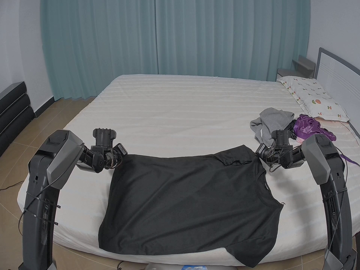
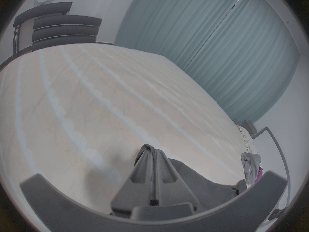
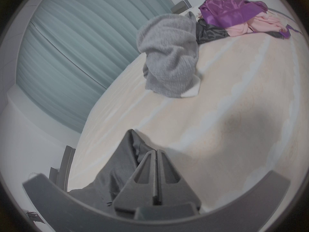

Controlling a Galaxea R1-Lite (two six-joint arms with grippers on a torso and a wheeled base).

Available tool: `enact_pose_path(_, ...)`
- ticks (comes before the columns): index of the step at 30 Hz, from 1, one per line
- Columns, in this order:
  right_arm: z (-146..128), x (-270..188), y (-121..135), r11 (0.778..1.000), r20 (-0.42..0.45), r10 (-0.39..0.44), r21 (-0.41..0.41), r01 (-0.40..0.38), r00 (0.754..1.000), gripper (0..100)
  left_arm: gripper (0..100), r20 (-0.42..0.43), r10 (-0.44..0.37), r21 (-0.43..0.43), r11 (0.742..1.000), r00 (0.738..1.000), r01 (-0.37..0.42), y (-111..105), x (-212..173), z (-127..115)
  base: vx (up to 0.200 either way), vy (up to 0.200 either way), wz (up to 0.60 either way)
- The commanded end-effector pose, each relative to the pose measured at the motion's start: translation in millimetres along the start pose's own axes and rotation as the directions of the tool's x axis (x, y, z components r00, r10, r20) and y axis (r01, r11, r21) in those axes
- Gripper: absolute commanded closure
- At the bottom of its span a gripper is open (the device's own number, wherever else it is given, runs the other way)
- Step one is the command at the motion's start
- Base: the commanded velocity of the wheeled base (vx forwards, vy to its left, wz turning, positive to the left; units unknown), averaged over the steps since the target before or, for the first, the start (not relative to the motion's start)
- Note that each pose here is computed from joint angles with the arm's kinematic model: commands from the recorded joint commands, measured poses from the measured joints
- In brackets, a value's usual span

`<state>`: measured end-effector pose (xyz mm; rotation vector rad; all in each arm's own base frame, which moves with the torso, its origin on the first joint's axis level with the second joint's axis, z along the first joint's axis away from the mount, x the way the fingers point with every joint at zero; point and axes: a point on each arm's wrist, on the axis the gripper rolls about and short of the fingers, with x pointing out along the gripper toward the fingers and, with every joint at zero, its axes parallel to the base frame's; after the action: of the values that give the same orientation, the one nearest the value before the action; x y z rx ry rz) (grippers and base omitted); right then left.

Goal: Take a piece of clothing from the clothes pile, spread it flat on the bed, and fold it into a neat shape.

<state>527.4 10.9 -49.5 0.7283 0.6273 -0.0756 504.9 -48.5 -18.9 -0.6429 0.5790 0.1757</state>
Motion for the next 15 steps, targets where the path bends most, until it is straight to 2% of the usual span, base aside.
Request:
enact_pose_path(1,16,-11,12,1.0,0.04,0.03,0.0,-0.03,0.999,100,100,0.031,-0.022,-0.006,1.0,0.999,0.022,-7,-2,10,0.0,0.0,0.0)
enact_pose_path(9,27,-12,12,0.997,0.127,0.081,-0.023,-0.079,0.989,100,100,0.147,-0.055,-0.01,0.998,0.988,0.057,-27,-1,35,0.0,0.0,0.0)
enact_pose_path(15,30,-13,18,0.993,0.172,0.121,-0.04,-0.115,0.978,100,100,0.18,-0.073,-0.013,0.997,0.981,0.077,-31,1,43,0.0,0.0,0.0)
